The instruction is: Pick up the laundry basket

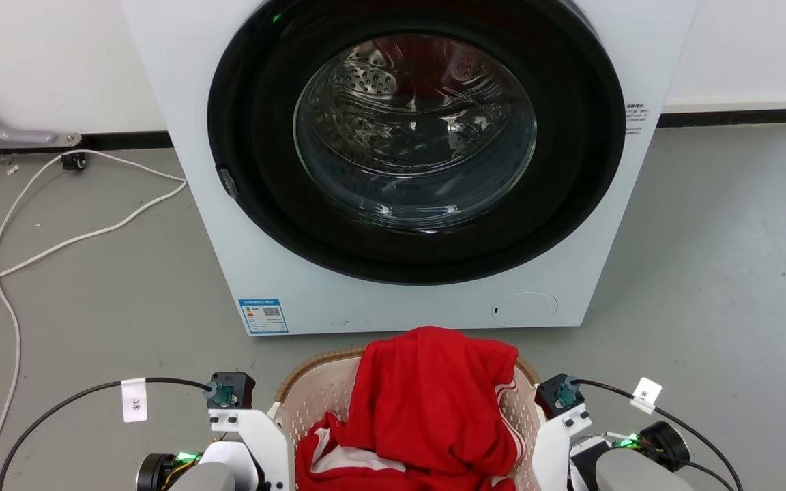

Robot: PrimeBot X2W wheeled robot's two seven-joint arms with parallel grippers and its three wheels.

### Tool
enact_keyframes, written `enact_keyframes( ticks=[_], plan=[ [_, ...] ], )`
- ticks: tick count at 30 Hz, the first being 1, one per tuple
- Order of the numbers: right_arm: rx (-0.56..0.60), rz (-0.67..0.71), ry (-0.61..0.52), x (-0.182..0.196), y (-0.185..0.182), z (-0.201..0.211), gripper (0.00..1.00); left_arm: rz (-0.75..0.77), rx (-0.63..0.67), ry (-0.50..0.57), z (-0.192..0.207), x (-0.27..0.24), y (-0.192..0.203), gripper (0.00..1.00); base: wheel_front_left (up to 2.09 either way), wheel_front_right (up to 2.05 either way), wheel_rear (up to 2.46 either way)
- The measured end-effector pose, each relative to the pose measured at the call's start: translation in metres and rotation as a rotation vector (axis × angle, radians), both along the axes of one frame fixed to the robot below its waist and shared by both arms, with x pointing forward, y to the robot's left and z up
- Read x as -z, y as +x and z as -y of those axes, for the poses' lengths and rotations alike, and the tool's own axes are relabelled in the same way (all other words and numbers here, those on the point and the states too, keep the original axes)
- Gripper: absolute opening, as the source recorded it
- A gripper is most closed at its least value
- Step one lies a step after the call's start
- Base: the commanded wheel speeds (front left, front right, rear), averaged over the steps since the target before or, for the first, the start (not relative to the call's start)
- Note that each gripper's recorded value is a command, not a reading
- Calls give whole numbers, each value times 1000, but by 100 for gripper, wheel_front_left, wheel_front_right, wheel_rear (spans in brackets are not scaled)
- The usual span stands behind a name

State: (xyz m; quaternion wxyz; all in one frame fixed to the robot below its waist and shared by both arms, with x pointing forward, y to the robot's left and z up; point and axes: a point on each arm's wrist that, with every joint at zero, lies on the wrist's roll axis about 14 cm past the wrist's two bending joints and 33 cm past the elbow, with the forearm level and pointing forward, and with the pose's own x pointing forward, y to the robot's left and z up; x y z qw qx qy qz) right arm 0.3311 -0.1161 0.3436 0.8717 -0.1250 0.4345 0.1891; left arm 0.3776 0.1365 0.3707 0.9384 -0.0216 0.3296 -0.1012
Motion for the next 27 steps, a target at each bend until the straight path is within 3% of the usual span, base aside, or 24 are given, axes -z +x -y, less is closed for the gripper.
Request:
enact_keyframes(
  ticks=[27],
  plan=[
    [-7,-17,3,4,-4,-2,0,-3,-4,-8,0,2,-1,0,0,0,0]
  ],
)
